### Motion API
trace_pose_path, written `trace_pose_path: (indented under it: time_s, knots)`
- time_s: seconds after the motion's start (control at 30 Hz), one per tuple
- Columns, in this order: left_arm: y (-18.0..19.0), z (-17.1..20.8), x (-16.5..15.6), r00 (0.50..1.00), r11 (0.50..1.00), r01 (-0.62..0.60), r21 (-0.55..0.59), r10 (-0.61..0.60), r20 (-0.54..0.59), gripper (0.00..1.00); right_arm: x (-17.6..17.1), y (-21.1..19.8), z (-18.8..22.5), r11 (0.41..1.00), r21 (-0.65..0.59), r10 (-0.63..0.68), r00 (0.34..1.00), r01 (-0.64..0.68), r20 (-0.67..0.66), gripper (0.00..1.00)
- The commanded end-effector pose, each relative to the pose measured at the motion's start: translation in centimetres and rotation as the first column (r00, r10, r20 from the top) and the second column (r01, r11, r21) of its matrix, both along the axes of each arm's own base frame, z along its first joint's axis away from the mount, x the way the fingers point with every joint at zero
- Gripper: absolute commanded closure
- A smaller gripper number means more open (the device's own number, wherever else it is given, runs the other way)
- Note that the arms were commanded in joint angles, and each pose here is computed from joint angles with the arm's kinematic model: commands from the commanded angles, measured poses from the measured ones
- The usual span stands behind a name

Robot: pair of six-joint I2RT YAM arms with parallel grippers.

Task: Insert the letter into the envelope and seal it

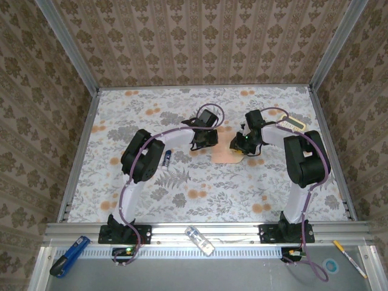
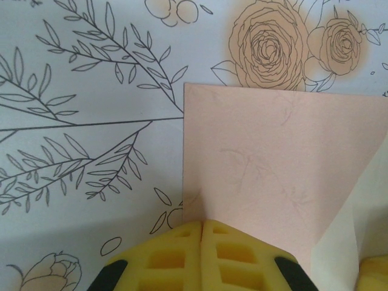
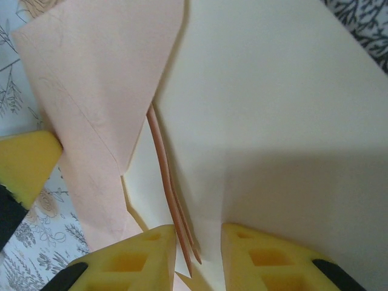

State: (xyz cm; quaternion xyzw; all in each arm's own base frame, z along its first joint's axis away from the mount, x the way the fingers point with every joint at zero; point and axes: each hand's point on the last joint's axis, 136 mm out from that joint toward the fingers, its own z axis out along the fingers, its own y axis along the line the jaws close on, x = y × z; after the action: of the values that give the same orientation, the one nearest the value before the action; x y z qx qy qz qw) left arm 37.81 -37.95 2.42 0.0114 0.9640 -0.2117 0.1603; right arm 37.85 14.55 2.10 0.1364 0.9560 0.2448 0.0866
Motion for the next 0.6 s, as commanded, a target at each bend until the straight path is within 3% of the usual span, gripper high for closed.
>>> trace_pose_path:
  time_s: [0.0,0.57]
  knots:
    - [1.7,-3.0,-3.0,0.993,0.996,0.005,0.085,0.005,-0.119,1.0,0.0,0.8,0.6,0.999,0.032,-0.001,1.0,0.0,0.014,0.73]
    - [1.8,-2.9,-3.0,0.994,0.997,-0.004,0.076,0.013,-0.111,1.0,-0.2,2.7,0.6,0.997,0.072,0.008,1.0,-0.009,0.012,0.74]
